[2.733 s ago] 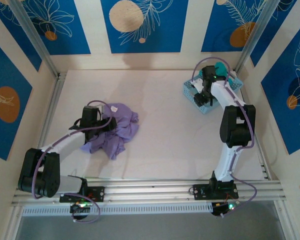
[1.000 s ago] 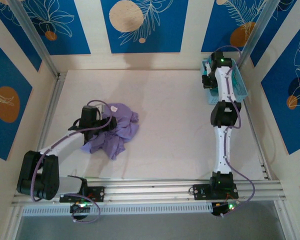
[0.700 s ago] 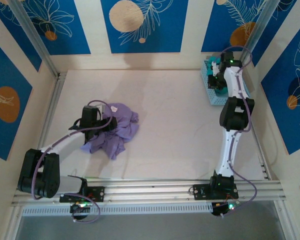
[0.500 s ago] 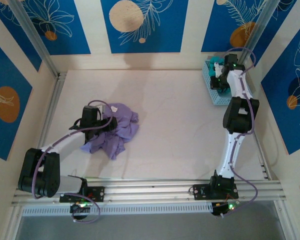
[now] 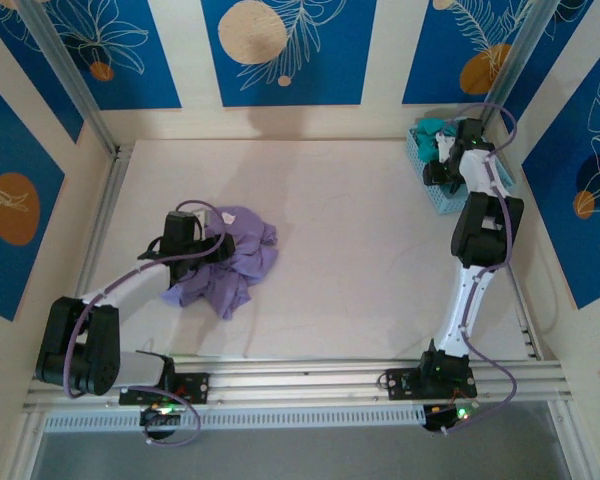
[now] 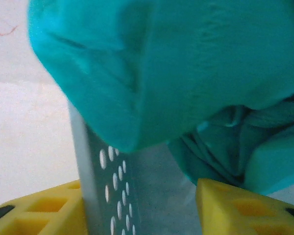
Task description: Fold the inside-out t-shirt
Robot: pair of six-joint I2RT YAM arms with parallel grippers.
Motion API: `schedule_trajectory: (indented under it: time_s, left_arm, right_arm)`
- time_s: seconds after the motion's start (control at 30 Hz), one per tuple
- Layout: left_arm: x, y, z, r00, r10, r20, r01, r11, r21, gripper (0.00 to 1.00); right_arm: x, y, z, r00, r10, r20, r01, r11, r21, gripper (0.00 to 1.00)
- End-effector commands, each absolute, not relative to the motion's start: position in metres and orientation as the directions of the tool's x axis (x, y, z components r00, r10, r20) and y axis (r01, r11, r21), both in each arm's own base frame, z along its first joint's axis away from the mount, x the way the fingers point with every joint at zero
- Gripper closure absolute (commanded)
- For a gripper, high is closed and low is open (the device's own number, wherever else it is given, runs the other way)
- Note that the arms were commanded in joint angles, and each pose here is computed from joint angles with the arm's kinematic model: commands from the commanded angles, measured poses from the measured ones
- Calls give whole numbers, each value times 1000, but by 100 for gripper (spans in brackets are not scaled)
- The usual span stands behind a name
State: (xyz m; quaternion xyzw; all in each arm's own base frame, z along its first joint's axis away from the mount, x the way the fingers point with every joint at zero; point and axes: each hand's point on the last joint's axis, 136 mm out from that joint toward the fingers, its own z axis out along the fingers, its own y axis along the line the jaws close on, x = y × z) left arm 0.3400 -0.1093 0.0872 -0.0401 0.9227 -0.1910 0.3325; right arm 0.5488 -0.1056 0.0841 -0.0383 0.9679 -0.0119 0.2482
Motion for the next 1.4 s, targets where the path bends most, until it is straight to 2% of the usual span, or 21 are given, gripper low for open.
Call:
schedule_trajectory:
  time_s: [0.0, 0.03, 0.1, 0.3, 0.43, 0.63, 0.67, 0.73, 0.87, 0.97, 1.07, 1.23, 1.37]
  left_arm:
    - [339, -116, 93, -772, -187, -608, 86, 916, -391, 28]
    - [339, -116, 93, -771, -187, -609, 86, 917, -389, 28]
    - [340, -116, 96, -767, -188, -613, 87, 916, -391, 28]
    - [344, -109, 108, -742, -206, -638, 62, 926, -371, 26]
    - [342, -89, 109, -721, -209, -661, -7, 956, -293, 28]
    - [332, -96, 88, -778, -179, -602, 15, 953, -303, 53]
    - [332, -99, 88, -781, -178, -599, 28, 948, -318, 59]
    - [330, -106, 92, -782, -177, -598, 54, 936, -348, 77]
    - [330, -117, 118, -737, -221, -639, 101, 898, -428, 100]
    - [328, -128, 150, -682, -263, -682, 172, 849, -499, 100]
    - [323, -138, 185, -633, -290, -718, 253, 799, -546, 100]
    - [316, -133, 209, -586, -287, -758, 280, 806, -521, 100]
    - [315, -131, 207, -590, -277, -759, 268, 819, -507, 100]
  right_arm:
    - [553, -111, 116, -844, -42, -535, -18, 999, -49, 35]
    - [553, -108, 124, -838, -30, -545, -14, 999, -34, 25]
    - [553, -102, 141, -821, -13, -570, -10, 1000, -9, 19]
    - [548, -68, 213, -746, 34, -665, -23, 997, 77, 13]
    - [537, -18, 261, -694, 31, -719, -96, 986, 135, 13]
    - [497, 116, 284, -659, -143, -739, -349, 928, 131, 16]
    - [485, 139, 284, -652, -178, -737, -399, 907, 134, 17]
    - [460, 182, 284, -630, -228, -742, -501, 850, 165, 18]
    - [397, 252, 264, -605, -304, -736, -657, 713, 245, 20]
    - [359, 294, 232, -612, -335, -717, -714, 623, 319, 22]
    - [339, 321, 190, -655, -338, -676, -710, 580, 399, 24]
    - [339, 352, 145, -714, -300, -632, -674, 540, 505, 25]
    - [352, 365, 111, -751, -308, -584, -634, 585, 506, 32]
